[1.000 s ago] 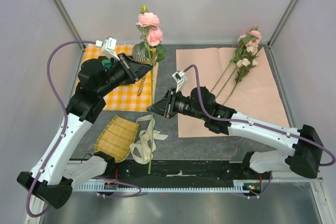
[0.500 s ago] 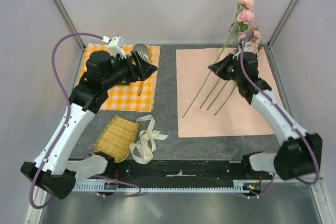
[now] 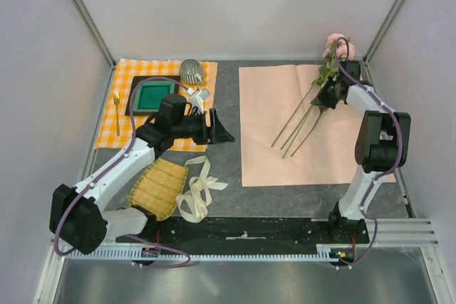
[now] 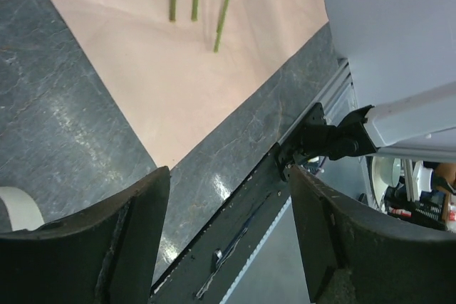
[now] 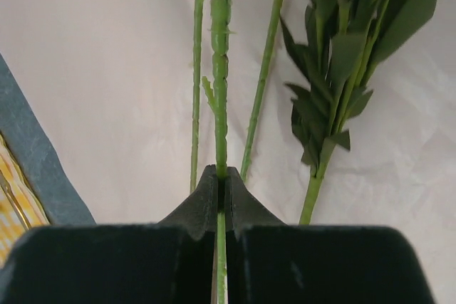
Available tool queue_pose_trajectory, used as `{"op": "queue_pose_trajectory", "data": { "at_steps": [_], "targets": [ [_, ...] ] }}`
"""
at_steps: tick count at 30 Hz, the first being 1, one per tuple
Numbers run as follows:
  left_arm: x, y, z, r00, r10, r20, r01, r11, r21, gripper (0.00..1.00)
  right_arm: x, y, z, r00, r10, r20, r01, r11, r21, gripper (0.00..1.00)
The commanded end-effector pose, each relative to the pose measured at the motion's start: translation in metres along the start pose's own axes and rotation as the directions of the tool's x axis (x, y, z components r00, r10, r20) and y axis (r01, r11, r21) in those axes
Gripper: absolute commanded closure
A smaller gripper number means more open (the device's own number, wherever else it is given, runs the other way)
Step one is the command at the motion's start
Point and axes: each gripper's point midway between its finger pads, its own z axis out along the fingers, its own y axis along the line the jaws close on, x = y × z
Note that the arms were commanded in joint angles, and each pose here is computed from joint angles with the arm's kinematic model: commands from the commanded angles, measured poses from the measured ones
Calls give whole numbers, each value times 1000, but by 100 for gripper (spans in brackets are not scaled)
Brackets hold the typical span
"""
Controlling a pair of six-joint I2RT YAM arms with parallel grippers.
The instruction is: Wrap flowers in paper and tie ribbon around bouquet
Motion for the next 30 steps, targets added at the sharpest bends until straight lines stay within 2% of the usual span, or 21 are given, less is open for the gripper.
{"op": "queue_pose_trajectory", "data": {
  "at_steps": [1,15,18,21,26,30],
  "targets": [
    [0,-23,5,999,52,0,-52,994,99,26,-36,17,6,998,-40,58,42,998,-48,100],
    [34,-28,24,994,55,-97,-44,992,122,27,-47,2,50,998,49,43,-50,999,6,100],
    [37,-26,27,993,53,-106,-40,992,119,27,-45,1,52,997,63,46,-63,998,6,95],
    [40,-26,30,992,52,-117,-37,992,121,27,-44,-1,51,996,67,51,-67,998,9,95],
    [42,-27,31,991,54,-119,-39,992,123,28,-52,11,33,989,86,118,-81,996,-48,96],
    [43,-28,32,992,51,-117,-36,991,126,28,-66,28,17,975,49,215,-21,991,-133,100]
  ]
}}
